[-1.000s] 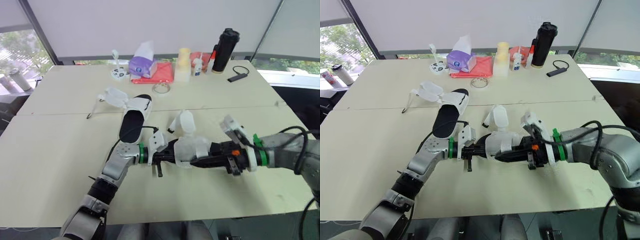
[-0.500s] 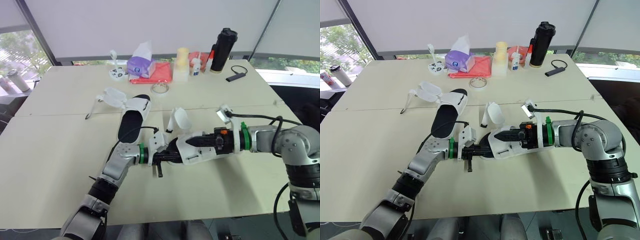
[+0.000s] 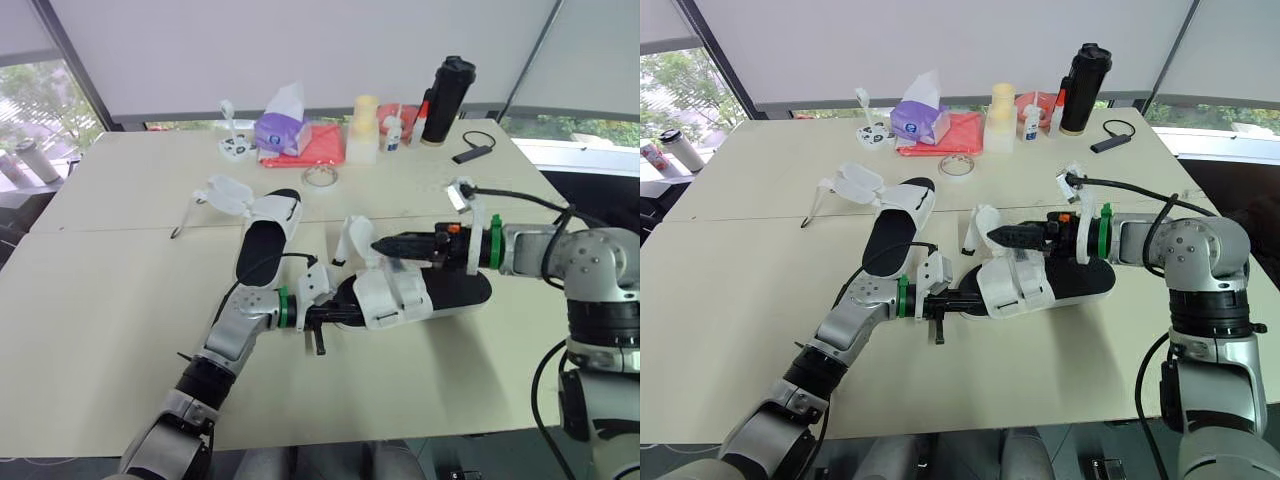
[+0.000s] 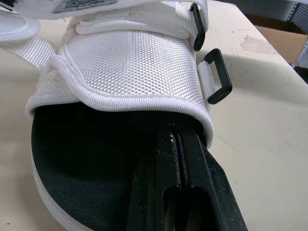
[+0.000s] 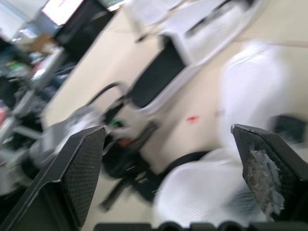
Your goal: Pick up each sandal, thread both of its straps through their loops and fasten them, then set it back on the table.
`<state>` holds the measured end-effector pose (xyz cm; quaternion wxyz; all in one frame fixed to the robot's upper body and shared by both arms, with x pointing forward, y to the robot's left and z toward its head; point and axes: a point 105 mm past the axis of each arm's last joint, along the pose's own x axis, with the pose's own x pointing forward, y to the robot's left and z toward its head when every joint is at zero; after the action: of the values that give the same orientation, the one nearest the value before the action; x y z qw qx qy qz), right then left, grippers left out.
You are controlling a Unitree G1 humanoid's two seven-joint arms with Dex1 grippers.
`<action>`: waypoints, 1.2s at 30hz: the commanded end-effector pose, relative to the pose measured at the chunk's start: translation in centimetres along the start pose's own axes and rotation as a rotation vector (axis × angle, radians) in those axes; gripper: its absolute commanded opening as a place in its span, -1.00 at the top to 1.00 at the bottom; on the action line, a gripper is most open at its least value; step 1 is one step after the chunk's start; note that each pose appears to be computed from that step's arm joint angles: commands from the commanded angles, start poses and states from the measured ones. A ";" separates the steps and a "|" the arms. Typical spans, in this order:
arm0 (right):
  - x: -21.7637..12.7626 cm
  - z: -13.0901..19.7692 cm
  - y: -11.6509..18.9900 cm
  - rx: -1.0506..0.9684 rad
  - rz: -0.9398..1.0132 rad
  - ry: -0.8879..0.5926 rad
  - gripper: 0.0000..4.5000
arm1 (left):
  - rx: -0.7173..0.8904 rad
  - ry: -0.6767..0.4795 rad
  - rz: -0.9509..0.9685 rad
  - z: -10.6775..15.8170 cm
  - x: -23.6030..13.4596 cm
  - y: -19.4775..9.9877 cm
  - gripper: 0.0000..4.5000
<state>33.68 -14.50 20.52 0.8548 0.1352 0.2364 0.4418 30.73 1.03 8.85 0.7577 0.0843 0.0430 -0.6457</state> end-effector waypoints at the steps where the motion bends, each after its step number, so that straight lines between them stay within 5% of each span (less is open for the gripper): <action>1: -0.5 2.0 0.2 -0.056 -0.016 -0.062 -0.99 | 0.015 0.003 -0.002 0.1 0.2 -0.1 1.00; 6: -1.5 3.2 -0.6 -0.150 -0.119 -0.066 -0.99 | 0.016 0.004 0.000 0.0 0.2 -0.1 1.00; 10: -3.3 0.5 -3.2 -0.191 -0.282 0.125 -0.99 | 0.021 0.006 -0.001 -0.1 0.2 -0.2 1.00; 36: -1.3 -6.8 2.8 -0.070 0.025 0.271 -0.99 | 0.081 -0.051 0.000 3.0 -0.6 0.3 1.00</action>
<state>28.23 -14.59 15.52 0.8205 0.0505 0.3472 0.4512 30.83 1.29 9.95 0.7575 0.0984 0.0318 -0.6446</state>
